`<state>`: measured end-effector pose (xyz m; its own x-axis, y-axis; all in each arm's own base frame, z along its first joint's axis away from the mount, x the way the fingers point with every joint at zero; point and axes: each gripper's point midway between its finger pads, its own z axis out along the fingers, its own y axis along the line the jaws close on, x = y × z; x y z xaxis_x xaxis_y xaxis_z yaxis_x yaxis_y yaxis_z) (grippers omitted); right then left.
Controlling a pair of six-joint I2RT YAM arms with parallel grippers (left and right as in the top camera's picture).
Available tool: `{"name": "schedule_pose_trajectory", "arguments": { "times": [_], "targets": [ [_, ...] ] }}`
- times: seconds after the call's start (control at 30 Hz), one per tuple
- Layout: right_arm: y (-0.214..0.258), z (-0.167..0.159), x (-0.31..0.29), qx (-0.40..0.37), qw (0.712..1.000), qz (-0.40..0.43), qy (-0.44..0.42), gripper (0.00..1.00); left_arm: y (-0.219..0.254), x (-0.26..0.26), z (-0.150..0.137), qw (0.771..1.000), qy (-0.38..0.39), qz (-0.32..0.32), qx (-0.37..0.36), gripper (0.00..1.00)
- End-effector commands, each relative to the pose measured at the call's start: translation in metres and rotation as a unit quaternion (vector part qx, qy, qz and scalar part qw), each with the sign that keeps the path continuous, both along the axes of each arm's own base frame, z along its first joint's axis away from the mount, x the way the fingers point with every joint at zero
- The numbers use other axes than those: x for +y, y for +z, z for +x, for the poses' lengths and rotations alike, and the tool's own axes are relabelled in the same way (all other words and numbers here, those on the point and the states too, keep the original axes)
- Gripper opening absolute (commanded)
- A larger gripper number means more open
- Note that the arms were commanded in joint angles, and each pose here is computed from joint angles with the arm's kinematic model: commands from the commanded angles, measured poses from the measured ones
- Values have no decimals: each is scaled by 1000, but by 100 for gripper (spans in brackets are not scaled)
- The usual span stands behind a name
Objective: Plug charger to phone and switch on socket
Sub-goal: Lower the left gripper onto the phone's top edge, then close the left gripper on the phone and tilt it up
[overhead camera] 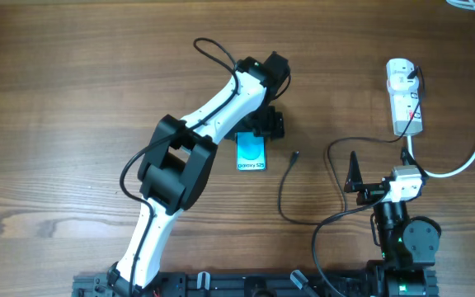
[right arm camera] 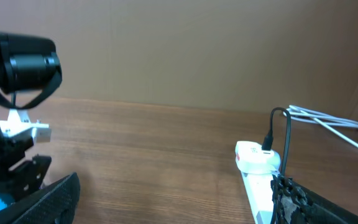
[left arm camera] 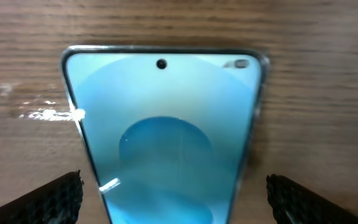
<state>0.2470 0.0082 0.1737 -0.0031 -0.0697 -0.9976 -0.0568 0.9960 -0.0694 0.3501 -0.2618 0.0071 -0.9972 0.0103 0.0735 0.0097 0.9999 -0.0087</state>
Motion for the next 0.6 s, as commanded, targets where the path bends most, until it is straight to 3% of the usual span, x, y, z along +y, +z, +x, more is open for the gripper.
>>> {"name": "schedule_pose_trajectory", "arguments": {
  "times": [0.0, 0.2, 0.57],
  "targets": [
    [2, 0, -1, -5, 1000, -4, -5, 100, -19, 10, -7, 1000, -6, 20, 11, 100],
    [2, 0, -1, -5, 1000, -4, -5, 100, -23, 13, -2, 1000, -6, 25, -1, 100],
    [2, 0, -1, -5, 1000, -4, -5, 100, -39, 18, -30, 999, -1, 29, 45, 100]
  ]
}}
